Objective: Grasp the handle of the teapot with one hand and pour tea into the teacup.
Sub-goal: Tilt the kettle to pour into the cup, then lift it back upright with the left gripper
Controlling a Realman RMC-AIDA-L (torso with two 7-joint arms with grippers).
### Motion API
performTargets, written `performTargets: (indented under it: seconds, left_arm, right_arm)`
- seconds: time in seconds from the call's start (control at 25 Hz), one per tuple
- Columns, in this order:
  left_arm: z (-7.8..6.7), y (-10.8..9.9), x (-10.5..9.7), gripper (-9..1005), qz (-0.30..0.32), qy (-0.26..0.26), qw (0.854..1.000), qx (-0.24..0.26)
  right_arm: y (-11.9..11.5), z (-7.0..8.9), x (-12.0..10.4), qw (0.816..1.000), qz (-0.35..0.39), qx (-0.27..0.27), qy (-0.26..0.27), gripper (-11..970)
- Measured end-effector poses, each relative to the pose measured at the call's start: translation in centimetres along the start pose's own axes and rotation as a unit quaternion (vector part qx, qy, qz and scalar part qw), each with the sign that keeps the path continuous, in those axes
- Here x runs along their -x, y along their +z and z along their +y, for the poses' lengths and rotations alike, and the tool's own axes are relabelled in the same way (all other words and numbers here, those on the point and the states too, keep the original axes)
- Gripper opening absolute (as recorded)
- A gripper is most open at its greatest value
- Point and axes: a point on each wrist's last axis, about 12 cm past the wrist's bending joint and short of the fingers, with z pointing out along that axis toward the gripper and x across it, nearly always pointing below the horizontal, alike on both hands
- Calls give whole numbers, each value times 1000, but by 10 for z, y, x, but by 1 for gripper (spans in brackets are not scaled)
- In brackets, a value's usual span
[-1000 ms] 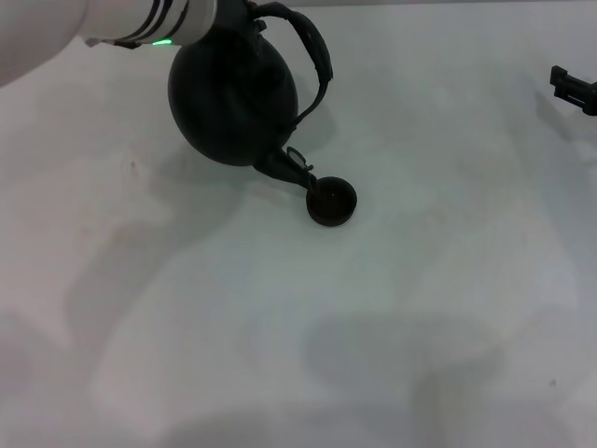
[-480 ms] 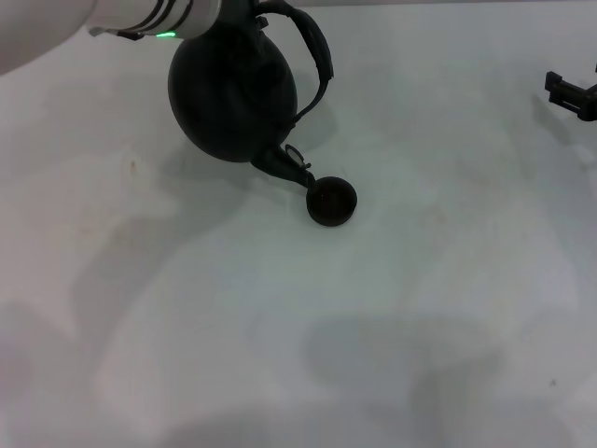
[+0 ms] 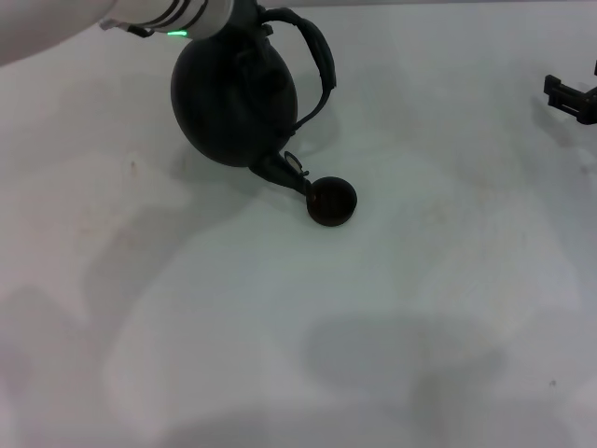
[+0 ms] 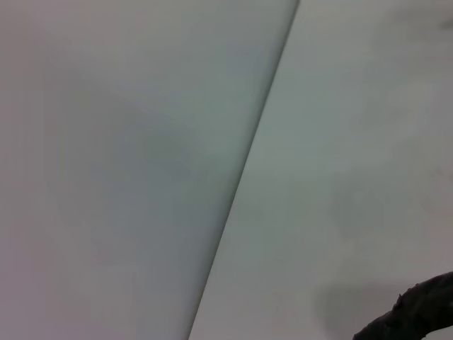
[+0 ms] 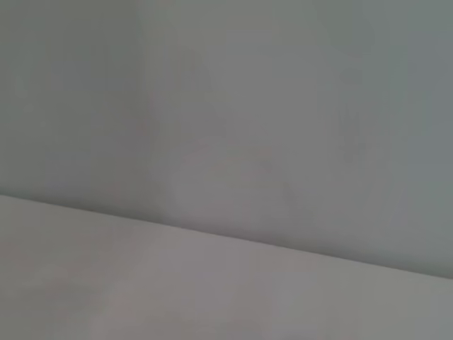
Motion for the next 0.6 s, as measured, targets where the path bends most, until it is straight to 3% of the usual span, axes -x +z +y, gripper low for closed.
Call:
performTargets:
  seconds: [0.6]
  left_arm:
    - [3,6,7,121,17,18,1000,-8]
  right_arm:
    - [-1,0,-2,1000,2,-2,0,845]
